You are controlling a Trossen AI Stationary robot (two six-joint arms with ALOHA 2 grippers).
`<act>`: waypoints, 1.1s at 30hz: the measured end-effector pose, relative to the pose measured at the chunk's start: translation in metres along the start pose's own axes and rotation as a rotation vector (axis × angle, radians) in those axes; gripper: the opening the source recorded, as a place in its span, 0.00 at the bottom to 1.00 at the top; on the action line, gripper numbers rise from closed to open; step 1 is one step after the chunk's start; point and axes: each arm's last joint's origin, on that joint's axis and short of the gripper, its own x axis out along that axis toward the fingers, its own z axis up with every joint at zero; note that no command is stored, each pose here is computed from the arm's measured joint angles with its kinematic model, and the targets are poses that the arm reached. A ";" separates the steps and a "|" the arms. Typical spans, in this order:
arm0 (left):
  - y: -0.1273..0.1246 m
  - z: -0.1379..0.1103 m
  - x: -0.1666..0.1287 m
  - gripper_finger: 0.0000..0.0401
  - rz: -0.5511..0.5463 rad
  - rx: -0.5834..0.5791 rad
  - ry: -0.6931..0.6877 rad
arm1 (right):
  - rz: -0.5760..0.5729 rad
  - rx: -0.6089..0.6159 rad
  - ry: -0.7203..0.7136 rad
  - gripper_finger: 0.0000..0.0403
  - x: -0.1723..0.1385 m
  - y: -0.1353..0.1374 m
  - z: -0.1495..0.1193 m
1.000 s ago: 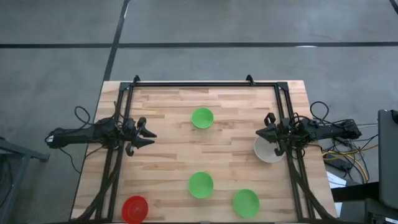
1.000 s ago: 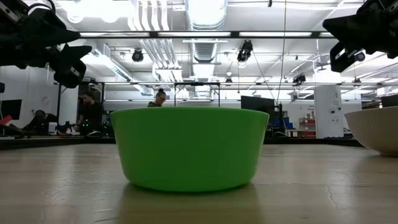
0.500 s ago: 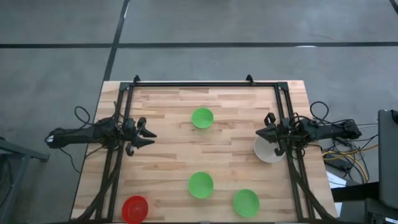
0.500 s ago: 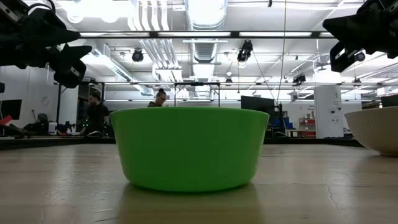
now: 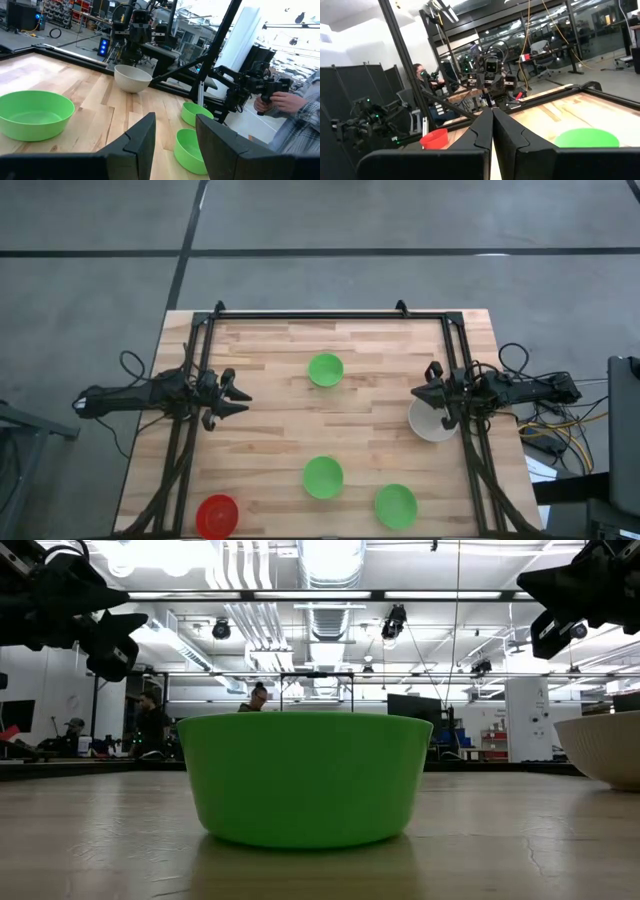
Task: Nest bowls inside each other
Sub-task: Stack the top green bowl on top of the white bowl
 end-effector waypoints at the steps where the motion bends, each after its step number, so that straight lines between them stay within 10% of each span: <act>1: 0.000 0.000 0.000 0.36 0.000 0.000 0.000 | -0.001 0.000 0.000 0.02 0.000 0.000 0.000; 33: 0.000 0.000 0.000 0.36 0.001 0.000 0.000 | 0.028 0.053 0.005 0.02 0.000 0.009 0.022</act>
